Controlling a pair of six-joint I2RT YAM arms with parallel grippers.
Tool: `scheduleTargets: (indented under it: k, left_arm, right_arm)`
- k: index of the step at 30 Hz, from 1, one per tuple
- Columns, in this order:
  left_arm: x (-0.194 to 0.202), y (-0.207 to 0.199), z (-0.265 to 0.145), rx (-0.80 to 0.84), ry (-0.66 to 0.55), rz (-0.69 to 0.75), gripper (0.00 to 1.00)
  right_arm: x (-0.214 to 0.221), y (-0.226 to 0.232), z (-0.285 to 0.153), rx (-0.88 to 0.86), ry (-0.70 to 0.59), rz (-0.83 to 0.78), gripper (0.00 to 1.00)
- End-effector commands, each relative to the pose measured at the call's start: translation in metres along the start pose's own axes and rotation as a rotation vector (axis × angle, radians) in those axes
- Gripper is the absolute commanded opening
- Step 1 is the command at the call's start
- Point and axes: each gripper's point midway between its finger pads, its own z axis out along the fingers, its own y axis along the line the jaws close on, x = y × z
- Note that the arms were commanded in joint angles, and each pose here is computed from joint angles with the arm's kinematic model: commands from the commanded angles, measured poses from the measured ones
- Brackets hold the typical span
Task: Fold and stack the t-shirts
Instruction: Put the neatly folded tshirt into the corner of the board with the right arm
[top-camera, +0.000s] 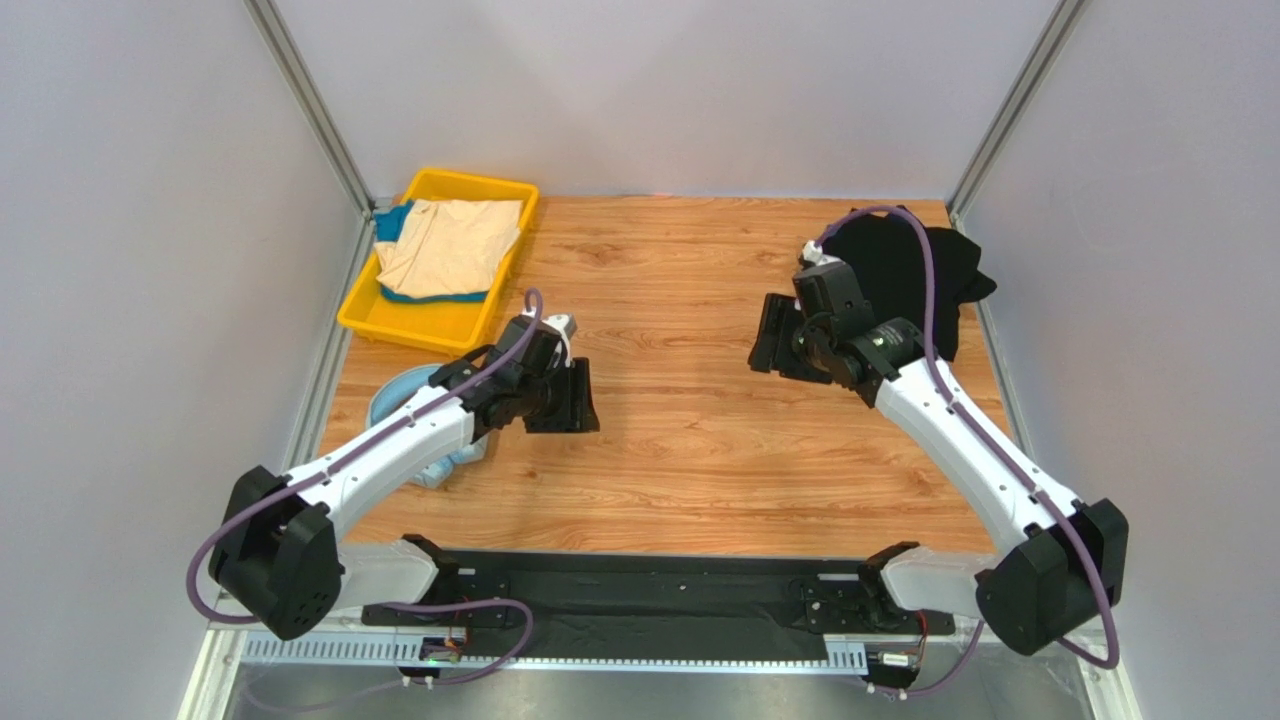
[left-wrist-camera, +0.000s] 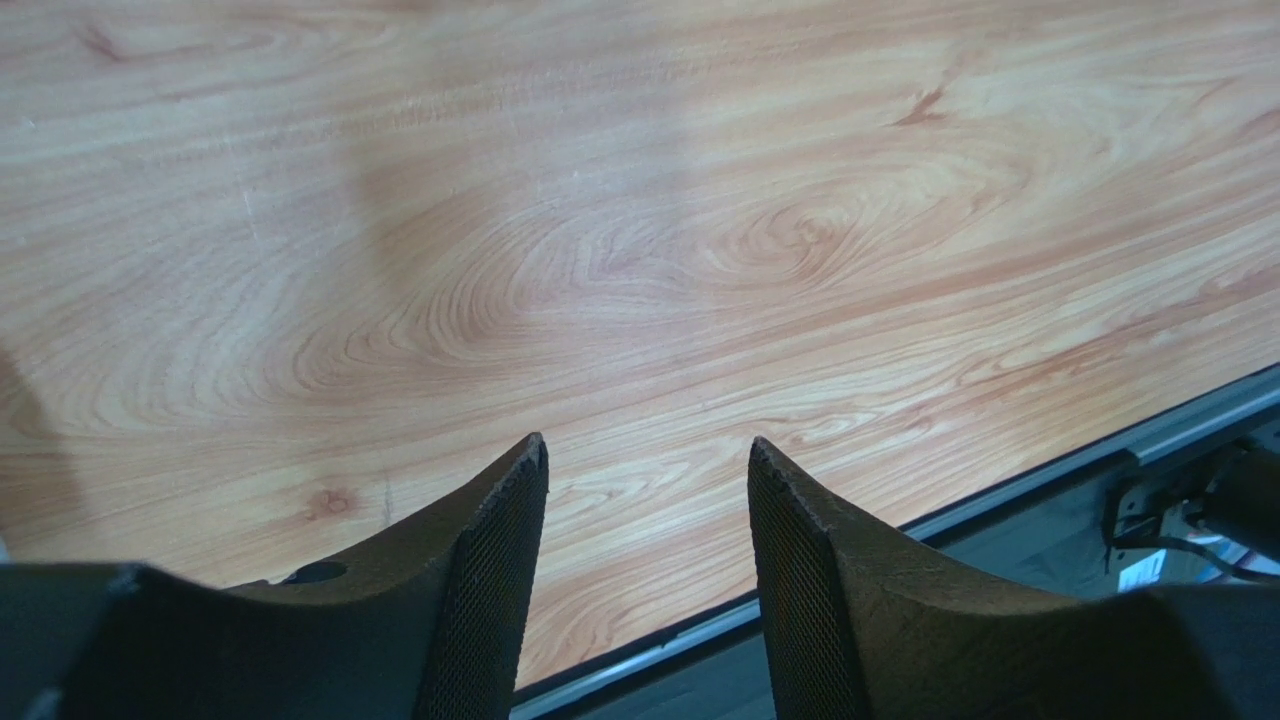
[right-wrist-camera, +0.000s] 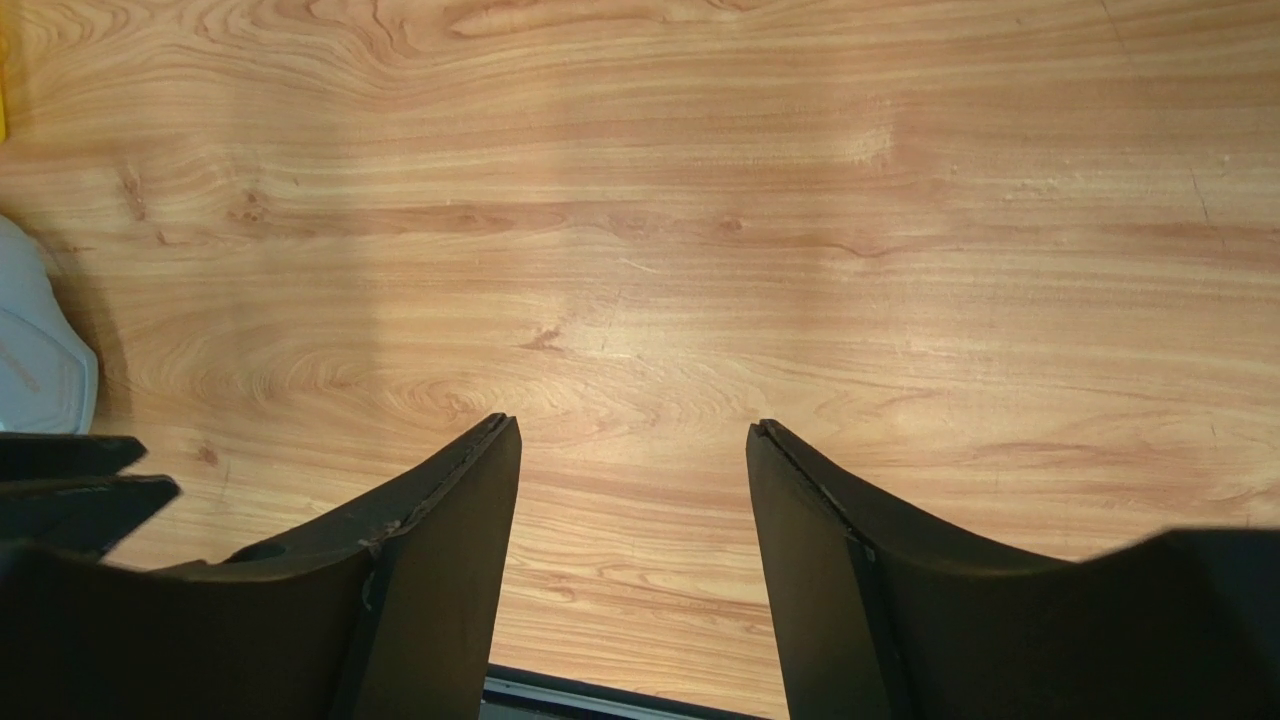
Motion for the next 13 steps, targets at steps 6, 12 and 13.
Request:
scheduleTargets:
  k: [6, 12, 13]
  left_arm:
    - [-0.017, -0.016, -0.023, 0.017, -0.070, -0.005, 0.59]
    - [-0.004, -0.027, -0.013, 0.063, -0.048, 0.039, 0.57]
    - [-0.006, -0.031, -0.016, 0.069, -0.074, 0.053, 0.57]
  right_arm:
    - [-0.021, -0.029, -0.062, 0.015, -0.272, 0.002, 0.61]
    - [-0.023, -0.011, -0.101, -0.126, -0.300, 0.027, 0.62]
    - [-0.017, -0.001, -0.106, -0.188, -0.280, 0.035, 0.63]
